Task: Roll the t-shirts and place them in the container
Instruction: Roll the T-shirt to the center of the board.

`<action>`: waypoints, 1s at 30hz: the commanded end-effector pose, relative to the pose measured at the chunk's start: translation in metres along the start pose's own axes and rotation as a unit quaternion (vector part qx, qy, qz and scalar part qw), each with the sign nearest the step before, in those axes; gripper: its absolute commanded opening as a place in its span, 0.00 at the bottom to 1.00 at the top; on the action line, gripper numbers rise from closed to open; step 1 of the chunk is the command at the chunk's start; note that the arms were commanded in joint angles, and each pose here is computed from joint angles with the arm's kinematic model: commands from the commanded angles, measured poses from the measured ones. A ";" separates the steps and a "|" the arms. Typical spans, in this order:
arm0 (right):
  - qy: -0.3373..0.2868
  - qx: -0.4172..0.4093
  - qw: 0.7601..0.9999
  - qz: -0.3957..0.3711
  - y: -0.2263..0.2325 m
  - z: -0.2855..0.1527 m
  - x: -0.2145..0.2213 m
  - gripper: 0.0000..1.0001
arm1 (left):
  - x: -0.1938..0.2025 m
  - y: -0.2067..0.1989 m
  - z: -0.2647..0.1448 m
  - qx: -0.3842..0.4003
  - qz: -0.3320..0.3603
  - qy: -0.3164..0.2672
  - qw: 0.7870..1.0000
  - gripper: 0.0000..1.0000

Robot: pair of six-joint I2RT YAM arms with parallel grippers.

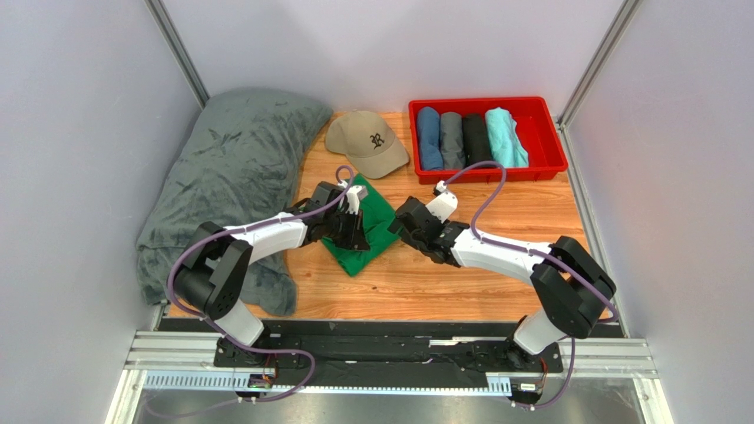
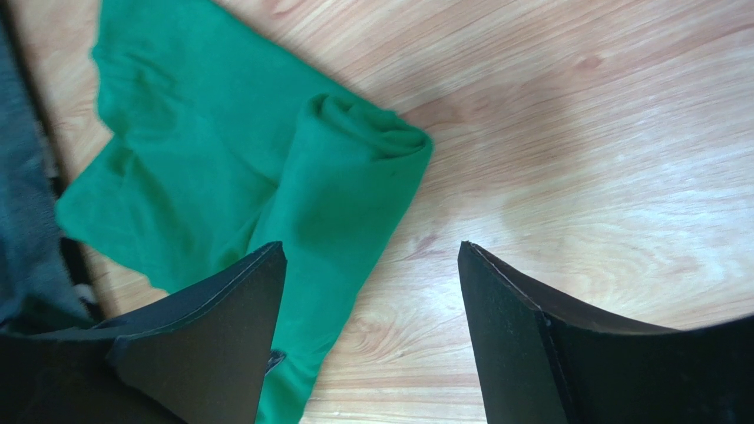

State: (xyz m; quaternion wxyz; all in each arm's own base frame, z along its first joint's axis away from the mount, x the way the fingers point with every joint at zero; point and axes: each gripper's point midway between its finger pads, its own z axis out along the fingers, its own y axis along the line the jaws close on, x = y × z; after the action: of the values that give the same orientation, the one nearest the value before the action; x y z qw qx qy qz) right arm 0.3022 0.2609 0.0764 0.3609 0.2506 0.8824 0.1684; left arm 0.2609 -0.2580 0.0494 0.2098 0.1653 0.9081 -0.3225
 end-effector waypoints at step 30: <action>0.001 0.014 1.000 -0.005 0.040 0.048 0.013 0.44 | -0.011 -0.006 -0.013 0.039 -0.021 0.012 0.999 0.00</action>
State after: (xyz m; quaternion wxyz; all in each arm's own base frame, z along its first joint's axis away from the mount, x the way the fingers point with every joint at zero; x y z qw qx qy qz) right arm 0.3324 0.3035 0.0584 0.3785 0.2618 0.8693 0.1801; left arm 0.2630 -0.2520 0.0512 0.1747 0.1380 0.9120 -0.3445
